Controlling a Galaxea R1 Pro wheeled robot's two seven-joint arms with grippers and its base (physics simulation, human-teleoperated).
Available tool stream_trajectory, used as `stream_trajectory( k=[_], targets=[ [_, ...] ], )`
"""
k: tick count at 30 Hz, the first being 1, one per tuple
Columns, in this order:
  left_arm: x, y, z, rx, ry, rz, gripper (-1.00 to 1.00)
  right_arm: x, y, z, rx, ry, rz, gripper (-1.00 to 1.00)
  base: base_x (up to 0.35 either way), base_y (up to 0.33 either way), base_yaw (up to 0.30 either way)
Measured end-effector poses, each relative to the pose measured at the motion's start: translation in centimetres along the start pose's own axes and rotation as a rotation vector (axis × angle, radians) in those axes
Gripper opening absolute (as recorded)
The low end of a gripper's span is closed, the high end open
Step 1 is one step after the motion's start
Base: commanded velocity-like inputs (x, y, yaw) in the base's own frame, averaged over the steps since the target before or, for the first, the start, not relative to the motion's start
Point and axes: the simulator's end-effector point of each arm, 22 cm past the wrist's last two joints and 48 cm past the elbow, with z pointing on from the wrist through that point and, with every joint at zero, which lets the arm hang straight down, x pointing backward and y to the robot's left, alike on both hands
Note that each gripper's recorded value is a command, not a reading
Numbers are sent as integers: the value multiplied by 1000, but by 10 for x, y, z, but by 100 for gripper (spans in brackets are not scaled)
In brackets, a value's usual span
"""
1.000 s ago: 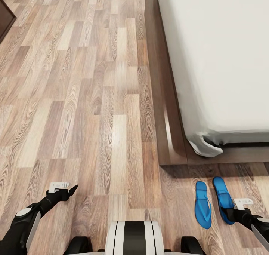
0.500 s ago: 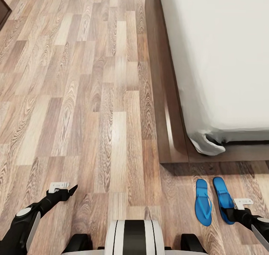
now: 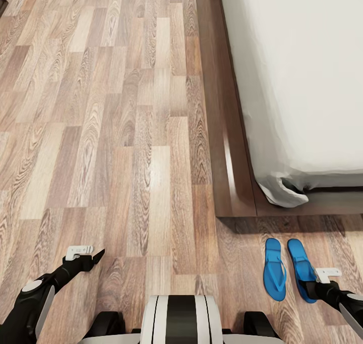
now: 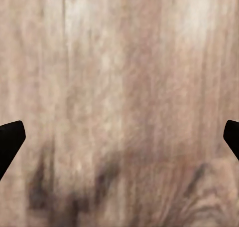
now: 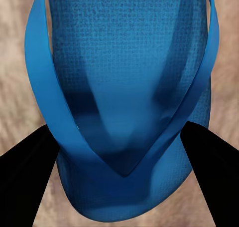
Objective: In the bedroom, move the book from the bed onto either nightstand, and place the two sandals side by side next to the bed.
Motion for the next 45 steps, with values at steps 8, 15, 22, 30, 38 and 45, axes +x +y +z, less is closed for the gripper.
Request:
stream_trajectory(
  k=[8, 15, 22, 30, 38, 45],
  targets=[
    [11, 1, 4, -1, 20, -2, 100, 9, 1, 5, -1, 20, -3, -100, 0, 0, 0],
    [10, 1, 4, -1, 20, -2, 100, 9, 1, 5, -1, 20, -3, -100, 0, 0, 0],
    [10, 1, 4, -1, 19, -2, 100, 9, 1, 5, -1, 20, -3, -100, 0, 0, 0],
    [10, 1, 4, -1, 19, -2, 100, 9, 2, 6, -3, 18, -4, -100, 0, 0, 0],
    [10, 1, 4, -1, 19, -2, 100, 9, 3, 6, -3, 18, -4, -100, 0, 0, 0],
    [11, 1, 4, -1, 20, -2, 100, 9, 2, 6, -3, 18, -4, -100, 0, 0, 0]
  ],
)
